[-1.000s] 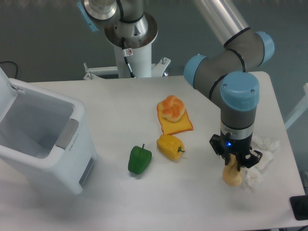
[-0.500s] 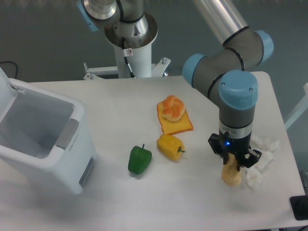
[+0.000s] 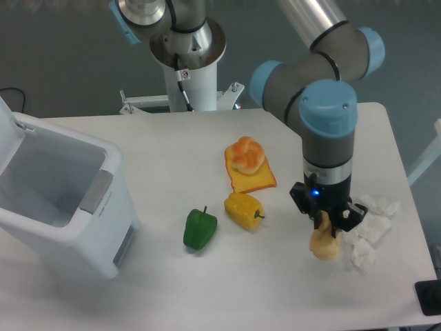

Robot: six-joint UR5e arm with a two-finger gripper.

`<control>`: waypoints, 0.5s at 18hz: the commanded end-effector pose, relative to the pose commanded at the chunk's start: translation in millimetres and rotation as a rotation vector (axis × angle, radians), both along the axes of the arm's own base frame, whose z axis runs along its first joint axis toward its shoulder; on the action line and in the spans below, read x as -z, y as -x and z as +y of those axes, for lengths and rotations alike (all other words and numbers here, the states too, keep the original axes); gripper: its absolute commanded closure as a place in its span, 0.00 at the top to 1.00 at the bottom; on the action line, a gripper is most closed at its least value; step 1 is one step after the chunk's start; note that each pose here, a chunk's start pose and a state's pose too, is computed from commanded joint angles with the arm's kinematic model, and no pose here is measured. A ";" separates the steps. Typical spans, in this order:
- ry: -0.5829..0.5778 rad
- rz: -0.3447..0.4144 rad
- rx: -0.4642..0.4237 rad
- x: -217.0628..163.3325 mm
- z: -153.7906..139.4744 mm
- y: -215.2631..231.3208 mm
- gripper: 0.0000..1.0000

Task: Place the square bread in the trash can
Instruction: 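Lift the tan bread roll and carry it over the white bin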

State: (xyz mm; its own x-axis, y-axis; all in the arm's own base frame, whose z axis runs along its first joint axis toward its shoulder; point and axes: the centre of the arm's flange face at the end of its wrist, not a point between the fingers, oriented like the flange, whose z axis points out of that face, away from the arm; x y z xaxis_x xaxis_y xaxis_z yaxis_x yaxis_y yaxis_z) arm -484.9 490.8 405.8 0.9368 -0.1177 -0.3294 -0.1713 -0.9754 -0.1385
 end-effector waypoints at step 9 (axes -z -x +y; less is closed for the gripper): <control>-0.092 -0.003 -0.031 -38.9 29.6 -69.1 0.37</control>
